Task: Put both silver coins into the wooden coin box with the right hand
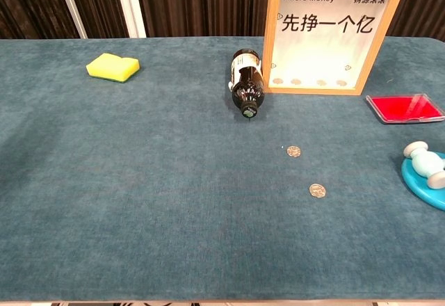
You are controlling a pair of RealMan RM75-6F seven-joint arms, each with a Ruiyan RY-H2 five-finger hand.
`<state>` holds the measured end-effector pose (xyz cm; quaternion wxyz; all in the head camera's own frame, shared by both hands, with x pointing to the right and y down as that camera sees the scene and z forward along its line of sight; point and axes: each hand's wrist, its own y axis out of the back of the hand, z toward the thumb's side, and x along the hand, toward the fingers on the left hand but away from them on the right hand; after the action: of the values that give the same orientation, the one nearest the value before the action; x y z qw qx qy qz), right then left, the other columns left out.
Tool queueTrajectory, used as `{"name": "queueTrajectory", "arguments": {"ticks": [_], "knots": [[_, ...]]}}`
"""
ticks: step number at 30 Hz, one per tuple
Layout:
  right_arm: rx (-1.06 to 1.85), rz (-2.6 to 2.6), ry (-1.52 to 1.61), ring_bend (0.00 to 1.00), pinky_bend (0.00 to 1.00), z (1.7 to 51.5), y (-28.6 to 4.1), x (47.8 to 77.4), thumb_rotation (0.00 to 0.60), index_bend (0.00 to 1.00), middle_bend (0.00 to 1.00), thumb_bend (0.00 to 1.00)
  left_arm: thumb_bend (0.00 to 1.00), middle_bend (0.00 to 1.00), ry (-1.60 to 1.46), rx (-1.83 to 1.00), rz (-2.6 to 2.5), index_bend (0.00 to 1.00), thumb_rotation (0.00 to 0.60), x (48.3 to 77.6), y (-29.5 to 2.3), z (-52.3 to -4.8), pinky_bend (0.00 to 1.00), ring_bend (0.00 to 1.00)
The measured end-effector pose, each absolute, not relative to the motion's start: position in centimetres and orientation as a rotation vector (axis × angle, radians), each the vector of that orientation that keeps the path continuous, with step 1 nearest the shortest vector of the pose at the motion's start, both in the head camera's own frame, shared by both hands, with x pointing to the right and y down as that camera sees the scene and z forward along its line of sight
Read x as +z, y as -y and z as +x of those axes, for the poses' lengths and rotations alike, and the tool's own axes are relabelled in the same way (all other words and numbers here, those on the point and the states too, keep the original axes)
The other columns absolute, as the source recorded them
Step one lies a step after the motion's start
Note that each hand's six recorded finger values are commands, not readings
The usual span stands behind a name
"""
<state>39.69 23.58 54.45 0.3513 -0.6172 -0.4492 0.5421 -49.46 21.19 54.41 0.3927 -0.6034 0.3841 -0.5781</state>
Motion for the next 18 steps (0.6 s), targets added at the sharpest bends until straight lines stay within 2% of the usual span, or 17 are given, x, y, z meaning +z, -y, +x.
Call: {"name": "queueTrajectory", "arguments": {"ticks": [8, 18], "knots": [[1.37, -1.652, 1.063, 0.0, 0.0, 37.8, -22.3, 56.5, 0.6, 0.2, 0.0, 0.47, 0.4, 0.0, -0.989, -1.484, -1.533, 0.04, 0.6, 54.5, -21.2, -49.6, 0.0, 0.0], [1.384, -1.819, 0.894, 0.0, 0.0, 32.1, -20.1, 61.5, 0.6, 0.23, 0.0, 0.47, 0.4, 0.0, -1.003, -1.494, -1.541, 0.04, 0.6, 54.5, -21.2, -49.7, 0.0, 0.0]]}}
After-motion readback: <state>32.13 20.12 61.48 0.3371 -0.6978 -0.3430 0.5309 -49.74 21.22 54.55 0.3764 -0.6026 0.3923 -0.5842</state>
